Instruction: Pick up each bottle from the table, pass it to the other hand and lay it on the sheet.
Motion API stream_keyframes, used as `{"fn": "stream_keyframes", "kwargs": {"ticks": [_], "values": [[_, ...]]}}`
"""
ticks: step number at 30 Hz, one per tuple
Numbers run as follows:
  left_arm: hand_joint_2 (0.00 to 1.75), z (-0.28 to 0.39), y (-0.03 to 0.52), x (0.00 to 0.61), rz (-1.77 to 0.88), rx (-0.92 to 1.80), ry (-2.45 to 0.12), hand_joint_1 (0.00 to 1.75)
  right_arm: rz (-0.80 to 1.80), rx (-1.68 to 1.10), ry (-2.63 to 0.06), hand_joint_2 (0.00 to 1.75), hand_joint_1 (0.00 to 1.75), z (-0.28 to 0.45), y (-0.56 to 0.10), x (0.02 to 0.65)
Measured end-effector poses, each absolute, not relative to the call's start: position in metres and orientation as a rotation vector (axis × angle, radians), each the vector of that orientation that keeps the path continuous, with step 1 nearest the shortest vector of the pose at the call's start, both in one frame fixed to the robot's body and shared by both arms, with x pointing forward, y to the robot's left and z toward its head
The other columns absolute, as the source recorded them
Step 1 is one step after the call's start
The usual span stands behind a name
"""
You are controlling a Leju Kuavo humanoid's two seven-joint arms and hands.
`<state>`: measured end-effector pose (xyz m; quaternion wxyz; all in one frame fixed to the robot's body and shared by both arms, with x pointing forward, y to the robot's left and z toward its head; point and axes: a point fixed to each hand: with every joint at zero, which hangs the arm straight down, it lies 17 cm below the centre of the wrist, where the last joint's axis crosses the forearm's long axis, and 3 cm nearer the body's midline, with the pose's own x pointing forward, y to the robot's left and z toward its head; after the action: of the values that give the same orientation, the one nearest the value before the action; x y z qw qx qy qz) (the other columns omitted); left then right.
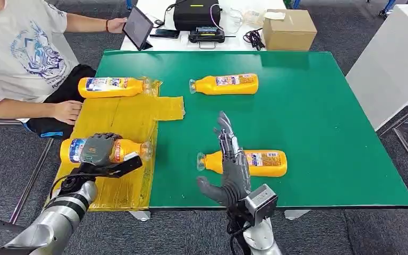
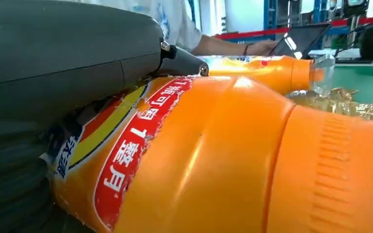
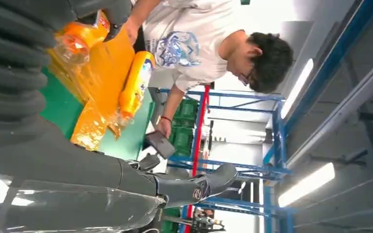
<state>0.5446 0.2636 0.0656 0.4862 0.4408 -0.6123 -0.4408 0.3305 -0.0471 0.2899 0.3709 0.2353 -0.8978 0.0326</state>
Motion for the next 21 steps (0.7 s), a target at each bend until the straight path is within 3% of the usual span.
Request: {"fn": "stream_keyframes", "kwargs": {"ticks": [7,8,9,10,17,18,21], "values": [[1.75,0.060,0.265,0.545,-1.042,1.016,-1.479,1.75,0.088,0.597,-2.286,1.75,0.00,0.284,-0.045,0.333],[1.75,0.058,0.265,0.546,-1.027,0.983,-1.478,1.41,0.092,0.593,-2.282,1.75,0.00,0.283,-0.045,0.333],[1.75,0.057,0.265,0.546,-1.009,0.958,-1.477,0.28,0.094,0.589,-2.280,1.75,0.00,0.282,-0.045,0.334],[1.75,0.057,0.264,0.547,-0.990,0.924,-1.480,0.05,0.098,0.586,-2.276,1.75,0.00,0.281,-0.044,0.334],[1.75,0.037,0.251,0.544,-1.012,0.775,-1.436,0.00,0.099,0.619,-2.211,1.75,0.00,0.268,-0.039,0.340],[0.00,0.036,0.250,0.543,-1.021,0.778,-1.430,0.00,0.097,0.623,-2.199,1.75,0.00,0.265,-0.039,0.341],[0.00,0.030,0.246,0.541,-1.045,0.746,-1.412,0.00,0.089,0.614,-2.169,1.75,0.00,0.256,-0.039,0.346]]}}
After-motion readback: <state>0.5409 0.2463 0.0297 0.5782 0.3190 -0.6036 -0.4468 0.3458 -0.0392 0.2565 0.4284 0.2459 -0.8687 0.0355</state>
